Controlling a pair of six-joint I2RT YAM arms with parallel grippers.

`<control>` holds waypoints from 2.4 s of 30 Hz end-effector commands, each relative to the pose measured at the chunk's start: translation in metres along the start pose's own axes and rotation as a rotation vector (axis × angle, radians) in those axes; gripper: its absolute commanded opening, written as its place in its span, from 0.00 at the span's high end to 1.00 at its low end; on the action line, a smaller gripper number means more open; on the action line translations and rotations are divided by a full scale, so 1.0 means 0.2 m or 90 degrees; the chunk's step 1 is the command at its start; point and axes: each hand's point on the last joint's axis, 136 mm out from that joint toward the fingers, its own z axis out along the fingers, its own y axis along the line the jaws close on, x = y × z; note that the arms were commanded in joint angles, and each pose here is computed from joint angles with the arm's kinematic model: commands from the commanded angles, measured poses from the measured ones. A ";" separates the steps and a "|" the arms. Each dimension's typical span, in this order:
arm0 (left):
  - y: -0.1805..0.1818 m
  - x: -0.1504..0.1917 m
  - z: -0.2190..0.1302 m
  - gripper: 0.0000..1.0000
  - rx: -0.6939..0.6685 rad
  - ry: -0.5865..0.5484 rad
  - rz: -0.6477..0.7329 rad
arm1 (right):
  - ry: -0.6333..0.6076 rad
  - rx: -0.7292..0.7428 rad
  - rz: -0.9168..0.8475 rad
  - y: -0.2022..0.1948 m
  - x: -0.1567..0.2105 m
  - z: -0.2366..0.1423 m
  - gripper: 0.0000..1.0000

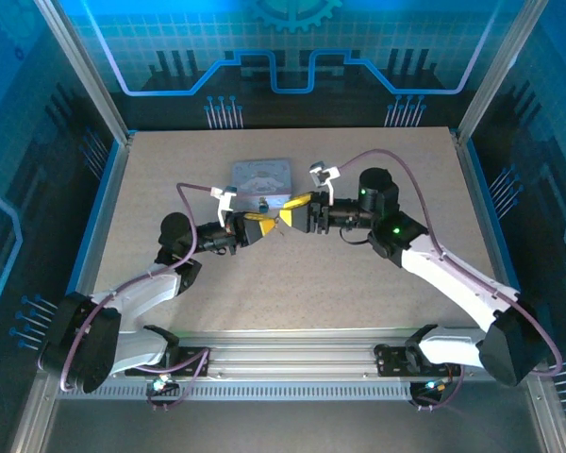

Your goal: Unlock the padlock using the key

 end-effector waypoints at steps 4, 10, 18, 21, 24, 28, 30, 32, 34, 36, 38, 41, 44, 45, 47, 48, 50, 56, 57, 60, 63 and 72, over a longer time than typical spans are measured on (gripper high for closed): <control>-0.05 -0.03 0.00 1.00 0.021 0.003 0.035 | 0.024 -0.008 0.003 0.02 0.00 0.03 0.62; -0.06 -0.02 0.00 1.00 0.028 0.006 0.034 | 0.033 -0.008 0.016 -0.01 0.01 0.06 0.62; -0.06 -0.04 -0.01 1.00 0.028 0.000 0.038 | 0.046 -0.015 0.025 -0.03 0.03 0.08 0.86; -0.06 -0.04 0.00 1.00 0.026 0.000 0.038 | 0.048 -0.017 0.025 -0.03 0.03 0.09 0.99; -0.05 -0.04 0.00 1.00 0.021 -0.001 0.036 | 0.050 -0.019 0.017 -0.02 0.04 0.09 1.00; -0.01 -0.03 -0.03 0.67 -0.015 -0.010 0.039 | 0.057 0.015 -0.006 -0.05 0.05 0.07 1.00; 0.03 -0.03 -0.05 0.57 -0.061 -0.018 0.041 | 0.068 0.030 -0.023 -0.06 0.06 0.07 1.00; 0.05 -0.02 -0.08 0.53 -0.095 -0.015 0.052 | 0.077 0.039 -0.042 -0.06 0.06 0.07 1.00; 0.03 -0.03 -0.08 0.50 -0.103 -0.009 0.061 | 0.088 0.042 -0.053 -0.06 0.07 0.07 1.00; 0.00 -0.03 -0.08 0.48 -0.088 -0.003 0.063 | 0.093 0.032 -0.057 -0.05 0.08 0.09 1.00; -0.02 -0.03 -0.06 0.48 -0.072 0.002 0.059 | 0.093 0.022 -0.058 -0.04 0.07 0.10 1.00; -0.04 -0.02 -0.04 0.49 -0.050 0.004 0.067 | 0.091 0.000 -0.061 -0.01 0.07 0.12 1.00; -0.05 -0.01 -0.01 0.52 -0.025 0.005 0.069 | 0.090 -0.010 -0.058 0.00 0.06 0.13 1.00; -0.05 -0.01 0.00 0.53 -0.022 0.002 0.067 | 0.090 -0.012 -0.058 0.00 0.06 0.13 1.00; -0.04 -0.02 0.00 0.54 -0.019 -0.003 0.066 | 0.090 -0.019 -0.059 0.01 0.06 0.13 1.00; -0.04 -0.02 0.00 0.56 -0.017 -0.003 0.065 | 0.090 -0.021 -0.059 0.02 0.06 0.13 1.00; -0.04 -0.02 0.01 0.61 -0.015 -0.006 0.063 | 0.089 -0.021 -0.059 0.02 0.06 0.13 1.00; -0.03 -0.01 0.01 0.73 -0.011 0.000 0.050 | 0.083 -0.015 -0.060 0.02 0.05 0.12 1.00; -0.03 -0.01 0.01 0.74 -0.011 0.001 0.048 | 0.081 -0.014 -0.060 0.02 0.05 0.12 1.00; -0.03 0.00 0.01 0.74 -0.013 0.004 0.044 | 0.075 -0.011 -0.060 0.01 0.04 0.12 1.00; -0.02 0.01 0.00 0.66 -0.020 0.007 0.035 | 0.067 -0.006 -0.060 0.01 0.03 0.11 1.00; -0.02 0.00 0.00 0.82 -0.027 0.006 0.036 | 0.067 -0.004 -0.060 0.00 0.04 0.10 1.00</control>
